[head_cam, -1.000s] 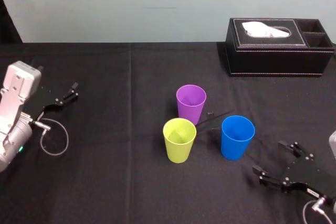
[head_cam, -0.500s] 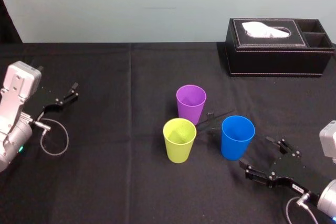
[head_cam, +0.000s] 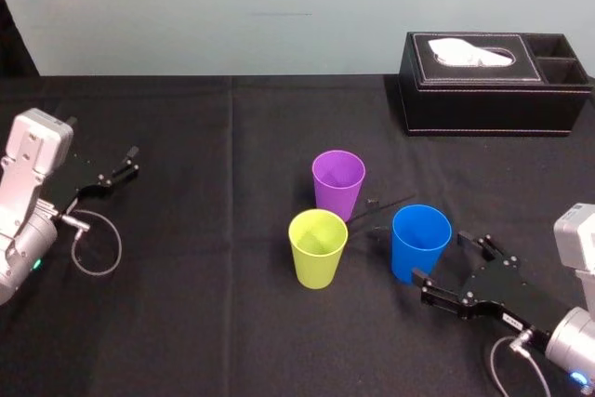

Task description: Stack the three plastic cups sequentially using one hand.

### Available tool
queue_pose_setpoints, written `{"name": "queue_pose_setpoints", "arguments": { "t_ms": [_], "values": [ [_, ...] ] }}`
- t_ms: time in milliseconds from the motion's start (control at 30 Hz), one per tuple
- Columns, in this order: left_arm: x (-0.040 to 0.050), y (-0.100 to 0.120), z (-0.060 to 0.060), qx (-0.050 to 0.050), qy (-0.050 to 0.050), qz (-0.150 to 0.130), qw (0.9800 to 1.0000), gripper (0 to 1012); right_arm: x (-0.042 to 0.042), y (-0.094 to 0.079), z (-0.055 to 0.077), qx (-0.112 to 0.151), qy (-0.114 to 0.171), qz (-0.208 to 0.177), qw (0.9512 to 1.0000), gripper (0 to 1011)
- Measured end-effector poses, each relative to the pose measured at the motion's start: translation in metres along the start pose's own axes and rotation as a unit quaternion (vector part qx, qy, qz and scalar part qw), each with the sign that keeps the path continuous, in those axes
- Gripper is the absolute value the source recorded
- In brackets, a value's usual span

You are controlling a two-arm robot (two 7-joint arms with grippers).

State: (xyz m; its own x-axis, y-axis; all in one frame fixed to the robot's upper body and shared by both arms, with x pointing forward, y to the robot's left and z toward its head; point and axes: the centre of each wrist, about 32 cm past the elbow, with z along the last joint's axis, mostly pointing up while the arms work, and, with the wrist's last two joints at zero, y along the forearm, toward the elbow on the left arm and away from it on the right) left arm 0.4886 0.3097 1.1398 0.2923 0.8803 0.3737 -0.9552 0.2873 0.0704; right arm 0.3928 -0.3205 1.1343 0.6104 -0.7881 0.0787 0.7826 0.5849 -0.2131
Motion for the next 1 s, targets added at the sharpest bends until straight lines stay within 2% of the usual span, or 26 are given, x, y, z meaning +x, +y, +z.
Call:
{"name": "queue_pose_setpoints", "arguments": {
  "t_ms": [633,1000],
  "values": [
    [0.0000,0.000,0.000,0.000,0.000,0.000,1.0000,1011,0.0019,0.016,-0.003,0.006,0.015,-0.015,0.9997,1004],
    [0.0000,0.000,0.000,0.000,0.000,0.000,1.0000,1012,0.0005,0.024,-0.003,0.011,0.018,-0.007,0.9998,1004]
  ]
}}
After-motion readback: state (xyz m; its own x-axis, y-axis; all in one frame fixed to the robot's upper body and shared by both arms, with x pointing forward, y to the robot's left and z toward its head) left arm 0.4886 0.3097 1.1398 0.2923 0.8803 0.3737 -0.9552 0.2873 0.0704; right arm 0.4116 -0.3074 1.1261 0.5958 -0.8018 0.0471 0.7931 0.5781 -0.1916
